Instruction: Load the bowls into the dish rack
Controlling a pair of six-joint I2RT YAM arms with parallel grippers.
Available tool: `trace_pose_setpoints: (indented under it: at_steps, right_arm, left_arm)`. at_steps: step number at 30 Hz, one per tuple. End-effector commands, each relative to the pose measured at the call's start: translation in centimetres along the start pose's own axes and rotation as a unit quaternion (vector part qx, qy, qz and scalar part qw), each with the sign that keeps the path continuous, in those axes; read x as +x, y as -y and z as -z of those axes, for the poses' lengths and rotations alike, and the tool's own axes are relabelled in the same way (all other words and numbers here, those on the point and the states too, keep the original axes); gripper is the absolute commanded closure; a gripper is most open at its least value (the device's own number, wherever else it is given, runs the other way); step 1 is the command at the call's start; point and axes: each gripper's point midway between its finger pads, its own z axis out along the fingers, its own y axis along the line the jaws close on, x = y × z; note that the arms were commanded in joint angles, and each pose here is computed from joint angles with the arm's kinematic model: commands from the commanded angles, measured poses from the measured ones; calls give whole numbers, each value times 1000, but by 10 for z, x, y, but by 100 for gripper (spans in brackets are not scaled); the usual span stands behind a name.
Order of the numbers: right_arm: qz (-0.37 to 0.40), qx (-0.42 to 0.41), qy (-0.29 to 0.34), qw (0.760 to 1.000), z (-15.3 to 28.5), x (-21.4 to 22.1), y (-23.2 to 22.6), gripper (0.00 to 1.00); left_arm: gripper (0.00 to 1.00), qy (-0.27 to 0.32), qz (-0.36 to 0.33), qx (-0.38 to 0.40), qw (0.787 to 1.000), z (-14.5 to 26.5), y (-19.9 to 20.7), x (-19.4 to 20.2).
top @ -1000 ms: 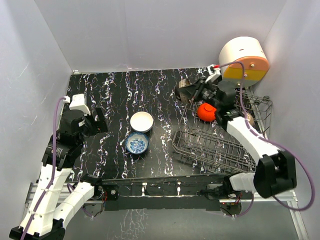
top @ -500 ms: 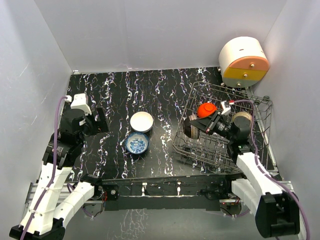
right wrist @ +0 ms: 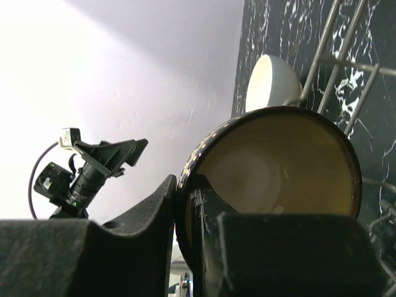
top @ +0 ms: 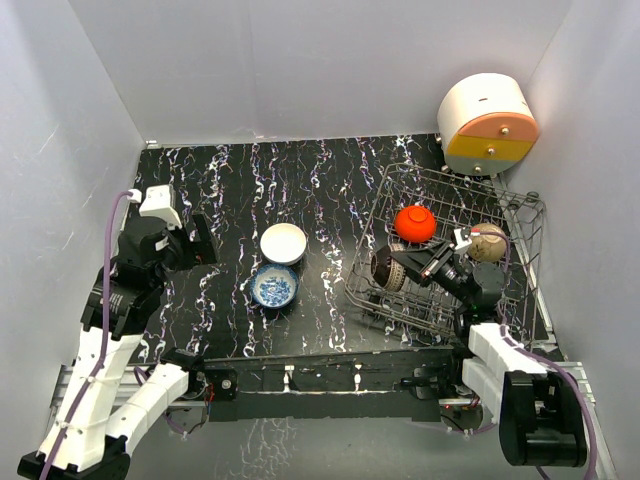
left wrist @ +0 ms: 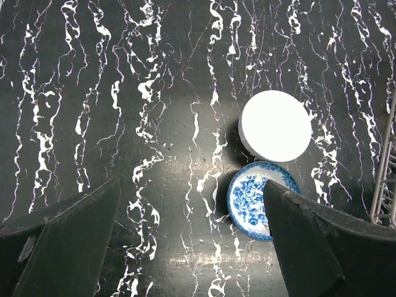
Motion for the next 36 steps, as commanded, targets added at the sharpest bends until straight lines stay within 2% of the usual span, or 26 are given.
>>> trace_pose_setpoints:
  at_steps: [1,8,21,36]
  right_arm:
    - [45,-61,48,996,-1,-22,-33,92]
    - [-3,-31,59,998,-3,-26,-7,92]
    - [-29,27,61,997,-12,-36,24,92]
    - [-97,13,45,994,-16,-30,35,91]
  left_arm:
    - [3,13,4,11,1000,8,5,-13]
    - [3,14,5,13,1000,6,7,-17]
    - [3,17,10,9,1000,5,6,-19]
    - [3,21,16,10,1000,7,7,-21]
